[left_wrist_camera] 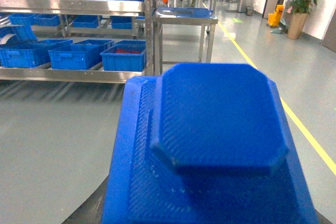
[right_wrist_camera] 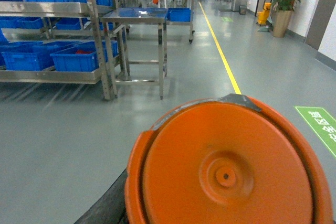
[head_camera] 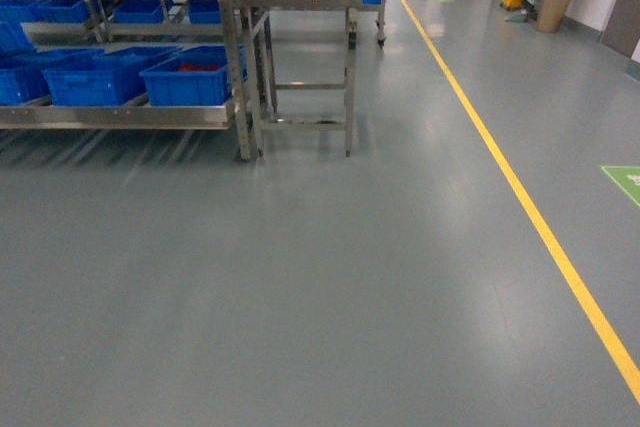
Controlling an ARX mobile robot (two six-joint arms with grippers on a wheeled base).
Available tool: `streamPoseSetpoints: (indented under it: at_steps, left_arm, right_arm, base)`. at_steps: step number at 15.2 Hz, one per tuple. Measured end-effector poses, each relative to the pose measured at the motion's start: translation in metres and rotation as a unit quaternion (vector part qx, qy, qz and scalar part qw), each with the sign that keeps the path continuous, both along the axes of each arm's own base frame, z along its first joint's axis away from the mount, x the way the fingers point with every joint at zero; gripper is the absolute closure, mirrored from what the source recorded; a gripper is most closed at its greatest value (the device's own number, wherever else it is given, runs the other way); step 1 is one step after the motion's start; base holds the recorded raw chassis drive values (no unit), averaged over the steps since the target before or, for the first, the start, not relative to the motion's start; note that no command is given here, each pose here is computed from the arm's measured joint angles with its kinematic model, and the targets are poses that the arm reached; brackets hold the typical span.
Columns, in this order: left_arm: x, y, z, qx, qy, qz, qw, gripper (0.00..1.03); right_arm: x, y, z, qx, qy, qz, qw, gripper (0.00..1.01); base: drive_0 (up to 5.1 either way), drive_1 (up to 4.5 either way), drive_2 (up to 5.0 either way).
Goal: Sort blue parts and orange caps into right shelf containers
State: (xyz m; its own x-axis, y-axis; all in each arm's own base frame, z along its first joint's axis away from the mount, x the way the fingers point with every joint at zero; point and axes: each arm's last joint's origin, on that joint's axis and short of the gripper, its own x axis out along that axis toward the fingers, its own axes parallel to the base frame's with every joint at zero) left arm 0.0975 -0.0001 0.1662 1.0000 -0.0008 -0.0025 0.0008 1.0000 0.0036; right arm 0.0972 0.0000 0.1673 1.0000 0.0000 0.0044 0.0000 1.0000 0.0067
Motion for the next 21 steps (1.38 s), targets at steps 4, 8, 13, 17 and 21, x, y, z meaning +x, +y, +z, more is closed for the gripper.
streamPoseSetpoints:
  at_steps: [4,8,13,17,21]
  left_arm:
    - [0.0,0.0,-0.0001,0.0,0.0,0.0,1.0,0.61]
    - [0.0,0.0,-0.0002,0.0,0.001,0.001,1.0,0.61]
    - [0.0,0.0,-0.0003,0.0,0.001,0.0,1.0,0.61]
    - [0.0,0.0,0.0,0.0,0.0,0.001,1.0,0.61]
    - [0.0,0.0,-0.0001,0.0,0.001,0.0,1.0,0.61]
  right_arm:
    - [0.0,0.0,-0.0002,0.0,0.001,0.0,1.0,0.58]
    - [0.0,0.0,-0.0001,0.0,0.0,0.0,1.0,0.58]
    - [0.0,0.0,-0.0002,0.0,0.001,0.0,1.0,0.58]
    - [0.0,0.0,0.0,0.0,0.0,0.0,1.0,0.58]
    - [0.0,0.0,-0.0004,0.0,0.002,0.0,1.0,0.58]
  base:
    - [0.0,4.23,-4.2]
    - [0.0,4.23,-4.2]
    - [0.0,4.23,-4.2]
    - [0.0,4.22,-4.2]
    - [0.0,4.2,-4.3]
